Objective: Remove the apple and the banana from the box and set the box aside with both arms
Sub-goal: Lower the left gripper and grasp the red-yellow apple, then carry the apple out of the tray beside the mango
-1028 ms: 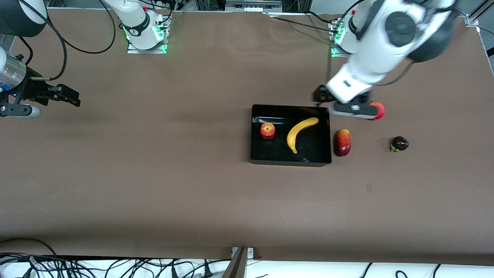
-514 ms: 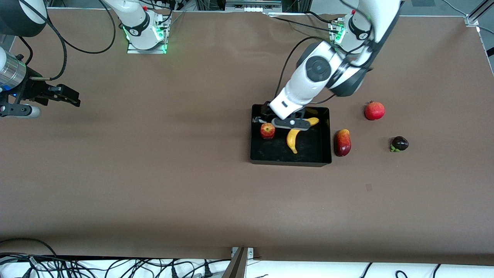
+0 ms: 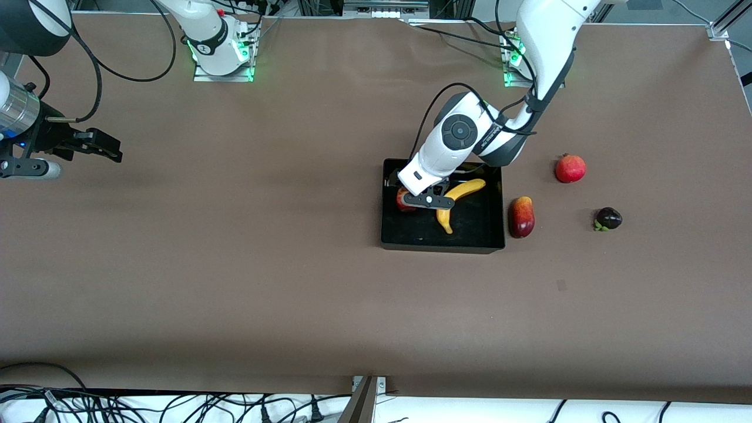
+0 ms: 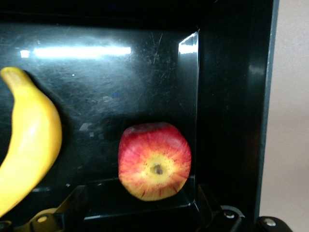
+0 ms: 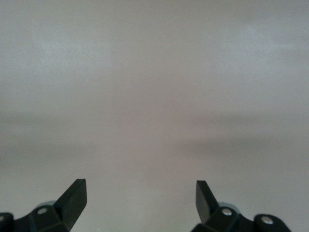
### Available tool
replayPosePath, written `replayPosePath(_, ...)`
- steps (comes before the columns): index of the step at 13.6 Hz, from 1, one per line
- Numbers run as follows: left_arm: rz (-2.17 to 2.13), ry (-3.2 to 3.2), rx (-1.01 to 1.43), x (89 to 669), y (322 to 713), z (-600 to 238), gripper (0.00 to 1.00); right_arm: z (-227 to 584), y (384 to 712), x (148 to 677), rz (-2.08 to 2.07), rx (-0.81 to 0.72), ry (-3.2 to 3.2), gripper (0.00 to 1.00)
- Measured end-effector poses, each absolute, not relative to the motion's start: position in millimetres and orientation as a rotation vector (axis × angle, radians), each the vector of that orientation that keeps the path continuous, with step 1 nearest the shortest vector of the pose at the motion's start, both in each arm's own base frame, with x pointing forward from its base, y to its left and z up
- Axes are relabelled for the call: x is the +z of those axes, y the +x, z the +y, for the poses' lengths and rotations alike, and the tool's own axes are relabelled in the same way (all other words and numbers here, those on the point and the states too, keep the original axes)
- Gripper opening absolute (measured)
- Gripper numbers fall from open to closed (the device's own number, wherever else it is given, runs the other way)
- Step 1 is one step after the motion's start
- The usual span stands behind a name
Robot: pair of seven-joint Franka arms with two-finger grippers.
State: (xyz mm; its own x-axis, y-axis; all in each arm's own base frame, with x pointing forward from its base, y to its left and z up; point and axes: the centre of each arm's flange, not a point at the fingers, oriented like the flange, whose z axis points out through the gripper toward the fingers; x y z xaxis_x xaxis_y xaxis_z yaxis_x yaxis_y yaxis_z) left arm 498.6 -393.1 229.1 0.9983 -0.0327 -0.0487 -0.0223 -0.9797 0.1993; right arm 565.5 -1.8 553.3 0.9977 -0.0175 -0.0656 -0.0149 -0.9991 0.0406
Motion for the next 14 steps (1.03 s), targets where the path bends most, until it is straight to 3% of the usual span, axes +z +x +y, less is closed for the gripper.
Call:
replayPosePath(8, -0.058, 2.920, -0.051, 201.0, 495.3, -408.3, 1.00, -1.8, 565.5, 553.3, -0.025, -0.102, 3.100, 1.00)
replayPosePath(9, -0.064, 2.916, -0.040, 203.7, 496.8, -409.3, 0.93, -1.8, 565.5, 553.3, -0.025, -0.102, 3.100, 1.00)
replayPosePath(11, -0.098, 2.913, -0.020, 208.1, 500.1, -410.8, 0.71, -1.8, 565.5, 553.3, -0.025, -0.102, 3.100, 1.00)
replayPosePath(14, -0.118, 2.912, 0.005, 214.0, 506.6, -406.9, 0.67, -1.8, 565.5, 553.3, -0.025, -0.102, 3.100, 1.00)
